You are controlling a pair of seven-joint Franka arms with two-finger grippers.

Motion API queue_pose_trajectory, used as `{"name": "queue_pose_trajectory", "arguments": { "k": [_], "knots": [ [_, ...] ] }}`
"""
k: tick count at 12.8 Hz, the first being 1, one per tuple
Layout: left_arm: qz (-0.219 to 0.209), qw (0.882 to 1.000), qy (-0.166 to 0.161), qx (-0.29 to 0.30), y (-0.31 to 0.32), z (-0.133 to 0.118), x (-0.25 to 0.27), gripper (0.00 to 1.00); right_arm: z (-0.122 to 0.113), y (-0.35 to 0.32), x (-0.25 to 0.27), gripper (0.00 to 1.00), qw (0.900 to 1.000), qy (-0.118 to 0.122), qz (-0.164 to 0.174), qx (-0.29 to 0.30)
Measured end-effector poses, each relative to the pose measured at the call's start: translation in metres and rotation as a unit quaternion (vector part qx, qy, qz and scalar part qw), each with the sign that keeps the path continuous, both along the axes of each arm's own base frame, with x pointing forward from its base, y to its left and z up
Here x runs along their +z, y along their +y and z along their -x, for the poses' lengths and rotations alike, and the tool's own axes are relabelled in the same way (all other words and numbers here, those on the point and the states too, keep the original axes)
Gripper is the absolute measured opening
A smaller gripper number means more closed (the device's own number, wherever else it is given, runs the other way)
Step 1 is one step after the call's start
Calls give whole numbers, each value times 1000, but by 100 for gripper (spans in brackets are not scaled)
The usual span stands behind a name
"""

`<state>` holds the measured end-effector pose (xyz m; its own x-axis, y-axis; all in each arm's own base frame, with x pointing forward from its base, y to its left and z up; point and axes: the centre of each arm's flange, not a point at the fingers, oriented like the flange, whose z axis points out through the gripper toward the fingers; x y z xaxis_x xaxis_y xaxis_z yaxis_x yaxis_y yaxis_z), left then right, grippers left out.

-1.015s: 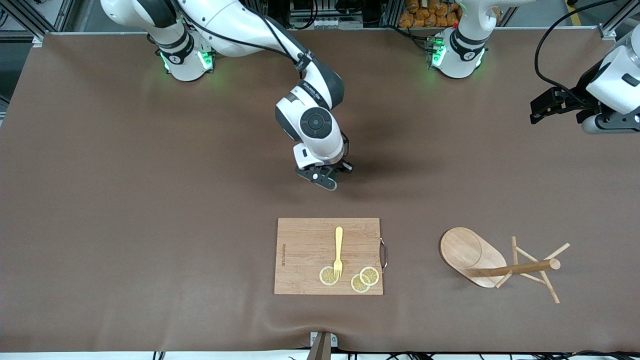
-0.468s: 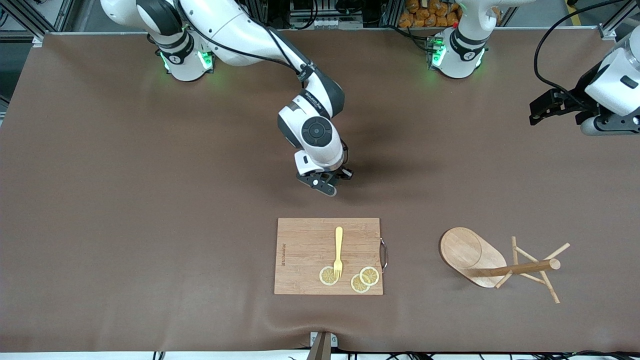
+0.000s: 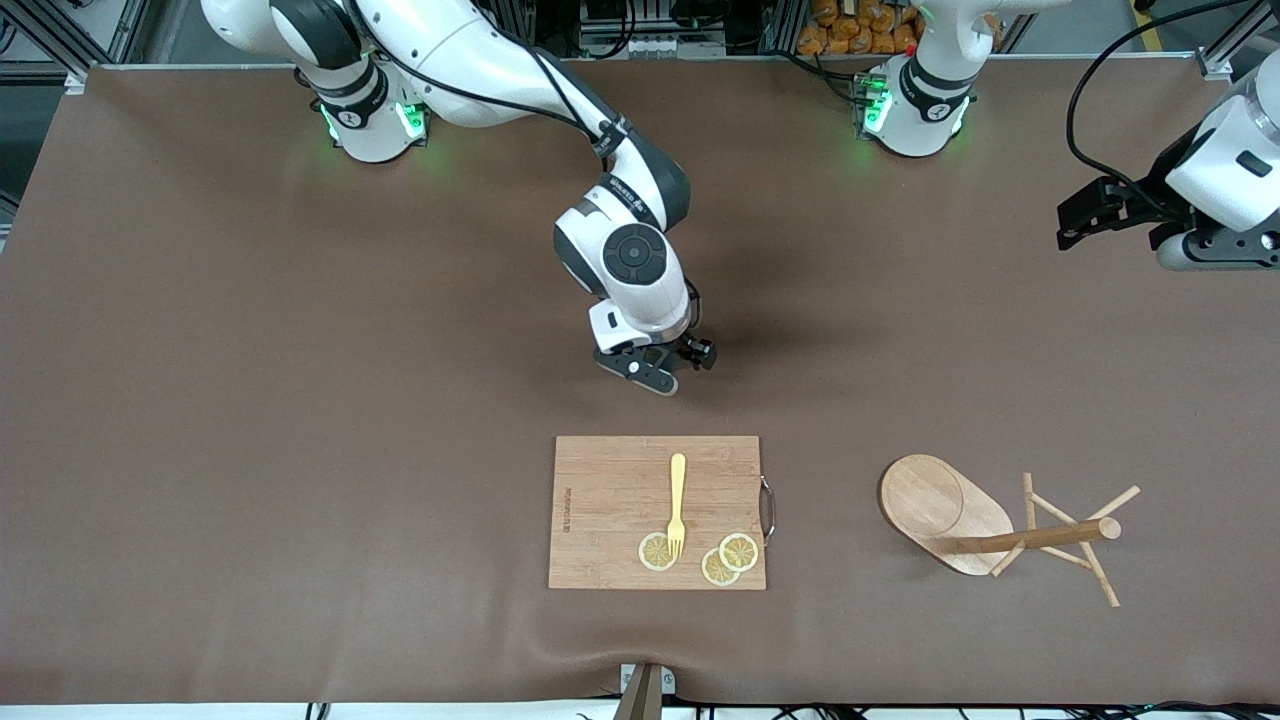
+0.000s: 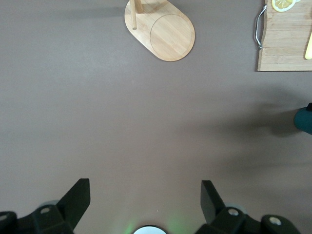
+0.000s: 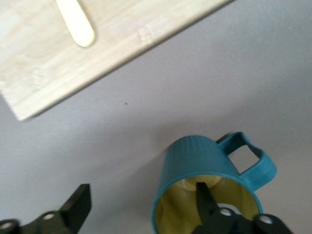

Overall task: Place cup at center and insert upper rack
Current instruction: 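Lower the mug at the center, open and withdraw the right gripper, then move the left gripper over the teal mug at the center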

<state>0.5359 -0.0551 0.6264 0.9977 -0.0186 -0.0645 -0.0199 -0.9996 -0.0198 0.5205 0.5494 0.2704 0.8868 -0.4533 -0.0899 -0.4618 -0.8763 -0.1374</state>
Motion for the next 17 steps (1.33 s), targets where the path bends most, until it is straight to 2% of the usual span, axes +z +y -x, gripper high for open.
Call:
{"name": "queue_pose_trajectory", "arguments": {
  "k": [4, 7, 9, 11, 13, 15, 17],
  "knots": [
    [0, 1000, -6, 18, -11, -3, -3, 100, -7, -20, 72, 100, 999, 5, 9, 49],
    [-3, 998, -6, 60, -47, -4, -10, 100, -45, -110, 140, 100, 992, 44, 33, 112],
    [-7, 994, -6, 113, -89, -4, -20, 100, -80, -195, 169, 100, 987, 65, 33, 146],
    [-9, 981, -11, 196, -149, -1, -33, 100, -105, -279, 187, 100, 983, 69, 23, 167],
    [-7, 961, -16, 276, -214, 3, -49, 100, -116, -356, 198, 100, 978, 62, 9, 197],
    [-6, 943, -22, 332, -270, 4, -70, 100, -116, -432, 214, 100, 973, 45, -4, 228],
    [-5, 932, -35, 361, -315, 5, -93, 100, -107, -498, 241, 100, 970, 23, -9, 244]
  ]
}}
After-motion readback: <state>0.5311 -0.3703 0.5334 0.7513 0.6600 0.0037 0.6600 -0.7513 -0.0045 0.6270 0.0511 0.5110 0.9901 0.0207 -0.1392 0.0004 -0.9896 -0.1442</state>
